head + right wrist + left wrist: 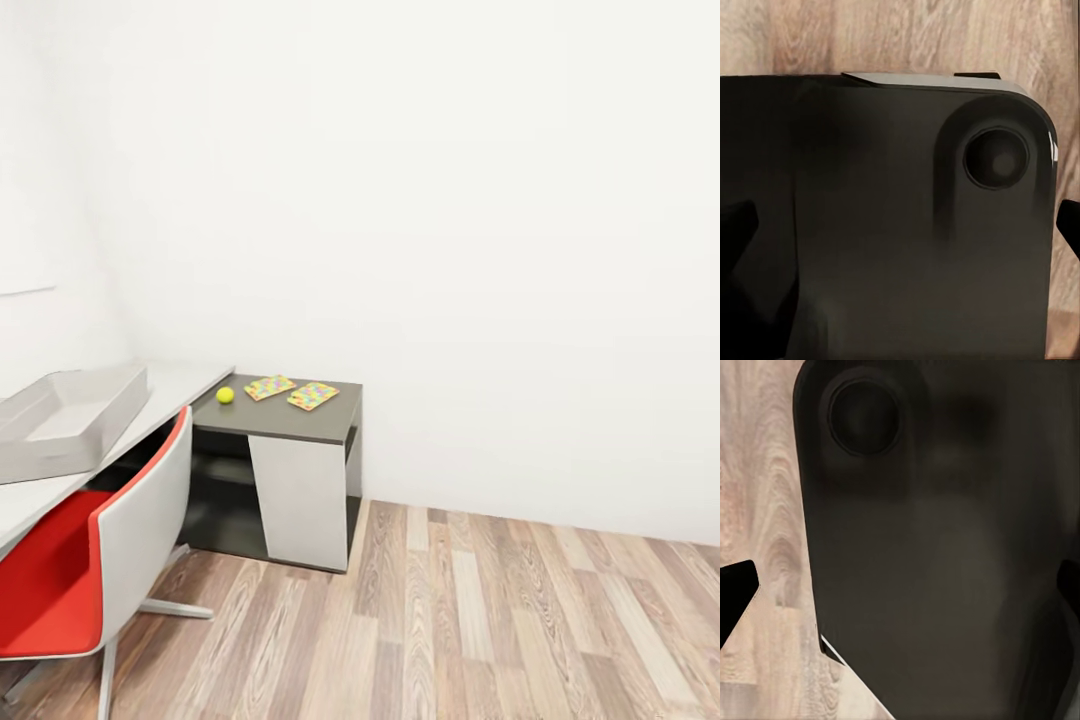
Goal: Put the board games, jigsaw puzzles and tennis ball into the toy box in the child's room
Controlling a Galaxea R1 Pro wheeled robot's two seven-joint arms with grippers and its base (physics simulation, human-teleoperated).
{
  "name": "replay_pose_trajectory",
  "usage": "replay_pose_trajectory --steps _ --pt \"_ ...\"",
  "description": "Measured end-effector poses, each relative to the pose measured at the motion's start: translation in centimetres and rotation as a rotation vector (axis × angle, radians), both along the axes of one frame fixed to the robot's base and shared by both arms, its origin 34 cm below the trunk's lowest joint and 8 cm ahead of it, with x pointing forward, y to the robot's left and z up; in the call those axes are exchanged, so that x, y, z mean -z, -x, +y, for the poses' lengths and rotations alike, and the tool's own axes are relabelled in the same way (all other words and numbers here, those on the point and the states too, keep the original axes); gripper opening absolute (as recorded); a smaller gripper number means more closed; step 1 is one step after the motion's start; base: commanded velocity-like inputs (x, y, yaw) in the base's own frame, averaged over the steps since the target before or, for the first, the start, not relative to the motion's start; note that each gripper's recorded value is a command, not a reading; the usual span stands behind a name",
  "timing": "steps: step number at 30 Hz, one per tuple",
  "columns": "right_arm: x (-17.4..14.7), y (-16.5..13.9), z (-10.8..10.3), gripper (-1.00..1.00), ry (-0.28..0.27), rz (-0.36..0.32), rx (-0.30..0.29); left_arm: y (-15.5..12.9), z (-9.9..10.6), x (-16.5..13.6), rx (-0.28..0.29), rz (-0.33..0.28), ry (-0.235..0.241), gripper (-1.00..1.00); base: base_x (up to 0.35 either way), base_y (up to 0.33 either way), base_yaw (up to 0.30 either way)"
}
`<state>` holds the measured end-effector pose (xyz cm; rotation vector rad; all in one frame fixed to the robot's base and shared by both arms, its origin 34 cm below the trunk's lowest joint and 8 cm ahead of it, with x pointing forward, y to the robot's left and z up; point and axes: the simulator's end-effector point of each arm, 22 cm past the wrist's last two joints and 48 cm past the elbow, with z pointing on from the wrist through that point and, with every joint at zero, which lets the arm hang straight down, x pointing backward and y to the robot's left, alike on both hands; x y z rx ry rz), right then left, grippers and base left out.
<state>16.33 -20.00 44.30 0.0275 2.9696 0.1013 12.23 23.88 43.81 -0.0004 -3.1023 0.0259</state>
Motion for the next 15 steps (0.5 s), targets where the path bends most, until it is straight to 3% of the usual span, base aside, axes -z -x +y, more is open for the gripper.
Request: replay_pose_trajectory --steps 7,15 --pt "-0.03 -0.05 0.43 1.0 -0.006 -0.002 0.0 -0.12 -0.02 0.0 0.006 -0.003 0.001 1.0 0.0 0.0 -0.231" --pt "-0.54 -0.04 0.59 1.0 -0.008 0.0 0.0 -0.57 0.25 -0.48 0.006 -0.02 -0.002 1.0 0.0 0.0 -0.058"
